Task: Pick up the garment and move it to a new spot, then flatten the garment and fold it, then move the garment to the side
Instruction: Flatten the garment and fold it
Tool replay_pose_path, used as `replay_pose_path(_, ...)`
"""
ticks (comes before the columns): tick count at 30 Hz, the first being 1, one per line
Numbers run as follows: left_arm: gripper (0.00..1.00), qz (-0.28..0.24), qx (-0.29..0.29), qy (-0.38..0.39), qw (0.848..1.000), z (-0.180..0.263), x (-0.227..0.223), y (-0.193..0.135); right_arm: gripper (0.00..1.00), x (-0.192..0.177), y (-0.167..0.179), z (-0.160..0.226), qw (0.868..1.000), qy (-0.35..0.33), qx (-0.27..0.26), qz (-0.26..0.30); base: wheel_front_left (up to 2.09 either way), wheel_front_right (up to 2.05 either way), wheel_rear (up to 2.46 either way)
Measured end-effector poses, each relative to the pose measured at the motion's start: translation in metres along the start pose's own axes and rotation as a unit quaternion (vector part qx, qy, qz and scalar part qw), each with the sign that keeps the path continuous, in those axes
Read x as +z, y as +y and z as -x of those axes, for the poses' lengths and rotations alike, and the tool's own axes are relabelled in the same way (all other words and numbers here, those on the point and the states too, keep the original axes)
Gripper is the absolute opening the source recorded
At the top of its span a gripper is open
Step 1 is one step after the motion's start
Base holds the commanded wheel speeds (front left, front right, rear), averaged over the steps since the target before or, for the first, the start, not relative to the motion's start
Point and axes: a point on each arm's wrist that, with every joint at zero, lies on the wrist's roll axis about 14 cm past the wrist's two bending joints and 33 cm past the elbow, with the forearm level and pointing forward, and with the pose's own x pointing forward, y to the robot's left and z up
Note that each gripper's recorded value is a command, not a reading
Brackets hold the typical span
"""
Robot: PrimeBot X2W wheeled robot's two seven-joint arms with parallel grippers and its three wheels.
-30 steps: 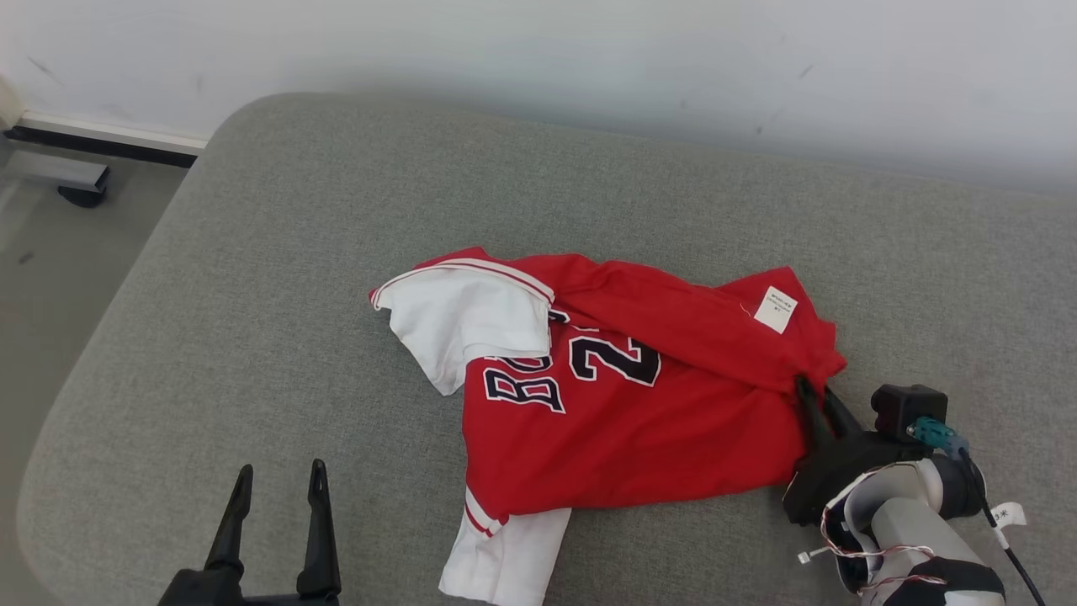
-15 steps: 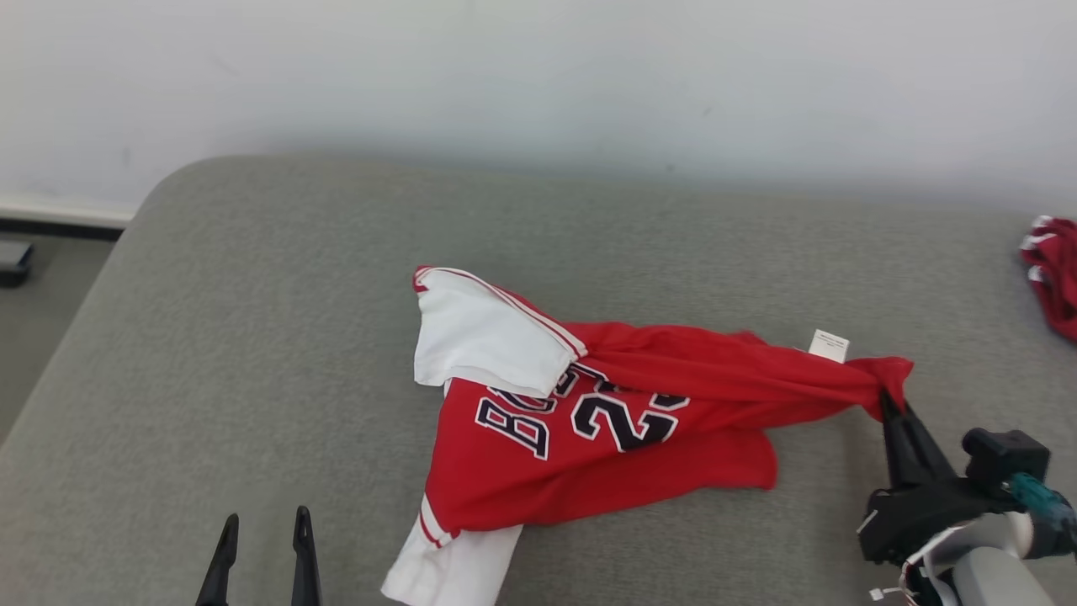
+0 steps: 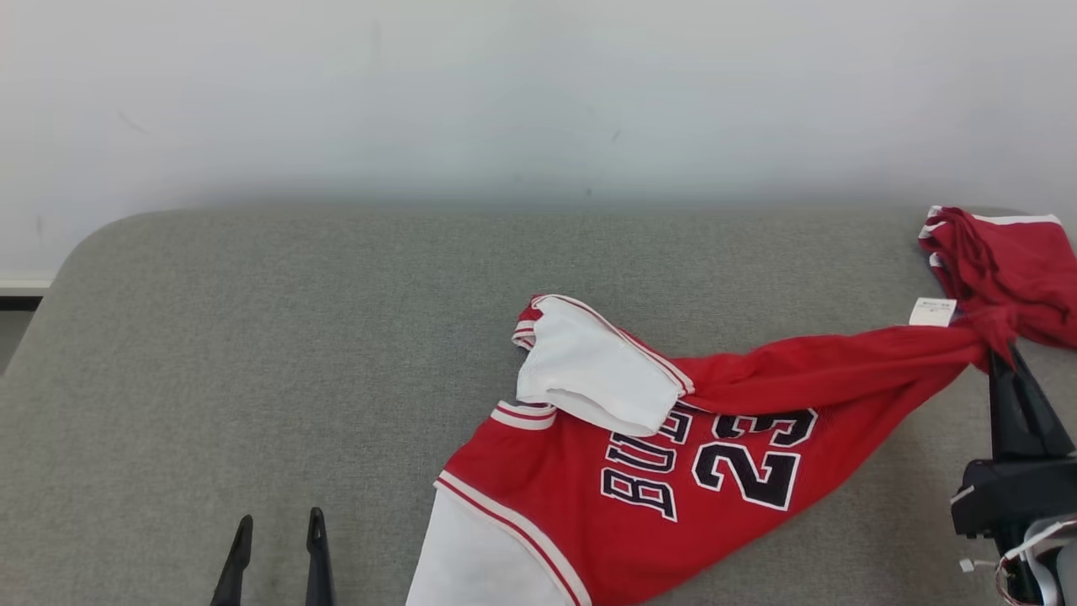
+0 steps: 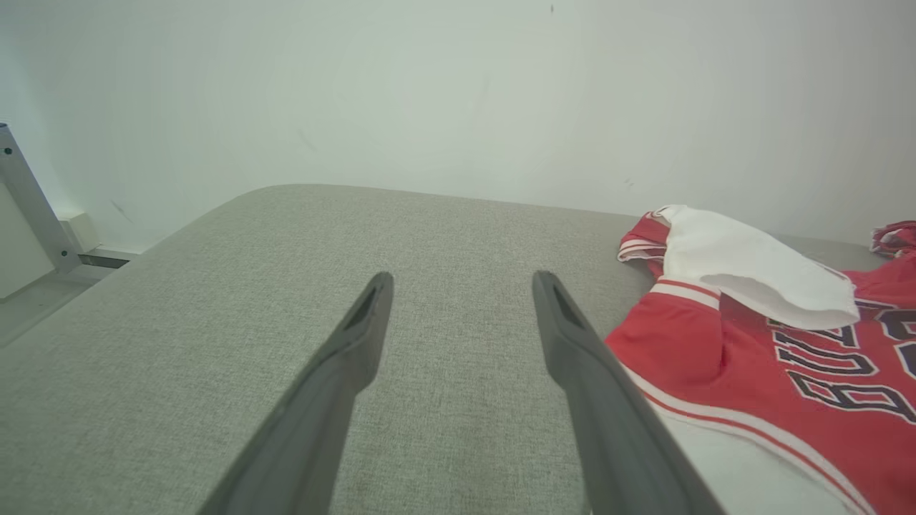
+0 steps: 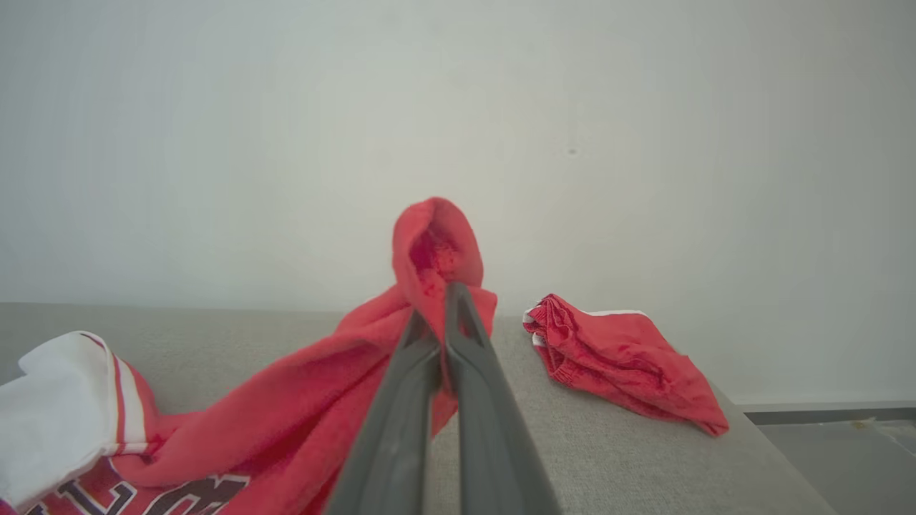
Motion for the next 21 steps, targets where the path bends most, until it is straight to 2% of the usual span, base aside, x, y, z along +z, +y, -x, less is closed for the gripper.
replay_pose_path(9, 1.0, 0.006, 0.015, 0.008, 1.0, 0.01, -0.005, 0.001, 0.0, 0.016, 0.034, -0.032, 0.999, -0.01, 0.047, 0.005, 0.0, 0.0, 0.0)
replay_pose_path(14, 1.0, 0.013, 0.028, 0.01, 0.999, 0.011, -0.006, 0.006, 0.0, 0.021, 0.075, -0.074, 0.996, -0.01, 0.093, 0.004, 0.0, 0.0, 0.0)
replay_pose_path(21, 1.0, 0.016, 0.038, 0.013, 0.999, 0.008, -0.006, 0.01, 0.0, 0.007, 0.123, -0.122, 0.99, 0.019, 0.138, 0.01, 0.0, 0.0, 0.0)
